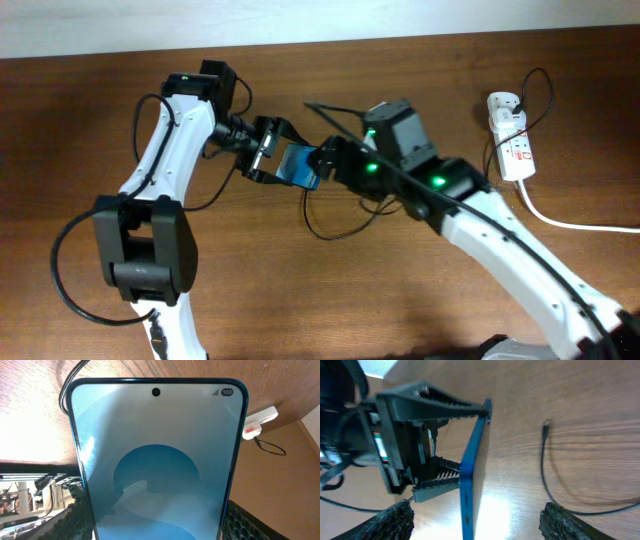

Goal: Plug charger to phone and switch on socket
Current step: 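Close the right gripper on the phone's lower edge, then open the left gripper and pull the phone away with the right gripper, then move the left gripper to the phone's top end and close on it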

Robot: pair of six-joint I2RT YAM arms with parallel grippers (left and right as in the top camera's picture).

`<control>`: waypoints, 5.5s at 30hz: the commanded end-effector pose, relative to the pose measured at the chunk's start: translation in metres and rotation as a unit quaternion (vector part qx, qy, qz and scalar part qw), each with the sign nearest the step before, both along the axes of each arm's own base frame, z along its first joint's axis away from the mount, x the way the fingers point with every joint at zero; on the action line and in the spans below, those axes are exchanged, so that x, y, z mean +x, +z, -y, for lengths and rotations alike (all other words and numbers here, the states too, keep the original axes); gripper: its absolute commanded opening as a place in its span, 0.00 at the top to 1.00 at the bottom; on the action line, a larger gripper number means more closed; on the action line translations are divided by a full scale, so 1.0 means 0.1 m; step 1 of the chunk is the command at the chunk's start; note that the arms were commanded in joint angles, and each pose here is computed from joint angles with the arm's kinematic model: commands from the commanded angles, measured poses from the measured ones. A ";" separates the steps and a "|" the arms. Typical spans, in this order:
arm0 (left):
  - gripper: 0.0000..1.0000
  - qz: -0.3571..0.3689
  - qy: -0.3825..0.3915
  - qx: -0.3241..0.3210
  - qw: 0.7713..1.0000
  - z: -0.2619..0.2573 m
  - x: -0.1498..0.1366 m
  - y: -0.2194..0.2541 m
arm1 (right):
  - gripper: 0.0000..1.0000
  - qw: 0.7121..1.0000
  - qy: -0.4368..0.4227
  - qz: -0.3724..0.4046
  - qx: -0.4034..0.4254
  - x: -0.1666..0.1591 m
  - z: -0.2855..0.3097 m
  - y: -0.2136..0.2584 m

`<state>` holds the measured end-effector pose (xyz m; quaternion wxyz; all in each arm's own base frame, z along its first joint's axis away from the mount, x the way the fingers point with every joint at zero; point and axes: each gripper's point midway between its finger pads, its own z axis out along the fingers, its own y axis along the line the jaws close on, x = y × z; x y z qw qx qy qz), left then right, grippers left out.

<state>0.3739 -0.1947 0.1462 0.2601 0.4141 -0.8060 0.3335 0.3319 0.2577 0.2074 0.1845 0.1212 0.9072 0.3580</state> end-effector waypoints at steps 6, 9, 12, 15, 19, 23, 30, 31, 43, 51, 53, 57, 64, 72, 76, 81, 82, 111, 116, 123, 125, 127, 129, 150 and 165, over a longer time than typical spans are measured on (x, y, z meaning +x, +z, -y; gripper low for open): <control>1.00 0.005 0.005 -0.009 1.000 0.03 0.04 0.09 | 0.27 1.000 0.001 -0.003 -0.002 0.06 -0.29 -0.15; 1.00 0.005 0.005 -0.009 1.000 0.03 0.04 0.09 | 0.35 1.000 0.000 0.004 -0.005 0.07 -0.33 -0.16; 1.00 0.005 0.005 -0.009 1.000 0.03 0.04 0.09 | 0.43 1.000 -0.003 0.010 -0.007 0.10 -0.34 -0.17; 1.00 0.005 0.005 -0.009 1.000 0.03 0.03 0.10 | 0.47 1.000 -0.009 0.014 -0.014 0.14 -0.34 -0.20; 1.00 0.005 0.005 -0.009 1.000 0.03 0.03 0.09 | 0.50 1.000 -0.011 0.014 -0.015 0.18 -0.36 -0.27; 1.00 0.005 0.005 -0.009 1.000 0.03 0.03 0.10 | 0.58 1.000 -0.014 0.025 -0.011 0.23 -0.38 -0.24; 1.00 0.005 0.005 -0.009 1.000 0.03 0.03 0.10 | 0.66 0.999 -0.016 0.030 -0.010 0.25 -0.38 -0.23; 1.00 0.005 0.004 -0.009 1.000 0.03 0.03 0.10 | 0.68 0.999 -0.016 0.030 -0.010 0.25 -0.38 -0.23; 0.93 0.005 0.005 -0.009 1.000 0.03 0.03 0.10 | 0.94 1.000 -0.012 0.026 -0.008 0.23 -0.39 -0.23; 0.25 0.005 0.005 -0.011 1.000 0.03 0.03 0.10 | 0.96 0.999 -0.017 0.027 0.001 0.25 -0.39 -0.18; 0.11 0.005 0.005 -0.011 1.000 0.03 0.03 0.10 | 0.96 0.999 -0.030 0.029 0.008 0.29 -0.32 -0.12; 0.01 0.005 0.005 -0.011 1.000 0.03 0.03 0.10 | 0.96 0.998 -0.050 0.037 0.017 0.33 -0.11 0.06; 0.01 0.017 -0.006 -0.013 1.000 0.03 0.03 0.10 | 0.96 0.996 -0.084 0.029 0.016 0.19 0.33 0.33; 0.01 0.064 -0.026 -0.053 0.996 0.11 0.12 0.19 | 0.96 0.992 -0.122 0.023 -0.002 -0.05 0.88 0.53; 0.01 0.131 -0.060 -0.110 0.983 0.21 0.18 0.34 | 0.96 0.993 -0.114 0.034 0.016 -0.09 0.99 0.63; 0.01 0.262 -0.117 -0.159 0.945 0.30 0.33 0.48 | 0.96 0.992 -0.107 0.054 0.032 -0.13 1.11 0.78; 0.01 0.305 -0.137 -0.177 0.925 0.33 0.35 0.54 | 0.96 0.992 -0.107 0.053 0.035 -0.15 1.14 0.80; 0.01 0.496 -0.212 -0.272 0.797 0.44 0.39 0.90 | 0.96 0.949 -0.155 0.145 0.231 -0.21 1.38 0.70; 0.01 0.523 -0.212 -0.314 0.763 0.46 0.36 1.06 | 0.96 0.939 -0.165 0.173 0.248 -0.15 1.41 0.87; 0.01 0.523 -0.210 -0.324 0.760 0.46 0.35 1.10 | 0.96 0.917 -0.240 0.179 0.264 0.02 1.59 0.93; 0.01 0.523 -0.210 -0.324 0.760 0.46 0.35 1.10 | 0.96 0.912 -0.247 0.180 0.275 0.08 1.60 0.95; 0.01 0.520 -0.209 -0.324 0.762 0.46 0.35 1.10 | 0.96 0.908 -0.243 0.190 0.282 0.14 1.58 0.99; 0.01 0.517 -0.207 -0.324 0.764 0.46 0.35 1.10 | 0.96 0.905 -0.239 0.194 0.292 0.20 1.53 1.01; 0.03 0.506 -0.209 -0.330 0.769 0.64 0.42 1.18 | 0.96 0.869 -0.314 0.269 0.272 0.62 0.91 0.82; 0.04 0.505 -0.184 -0.295 0.790 0.79 0.68 1.26 | 0.96 0.865 -0.321 0.251 0.293 0.66 0.86 0.75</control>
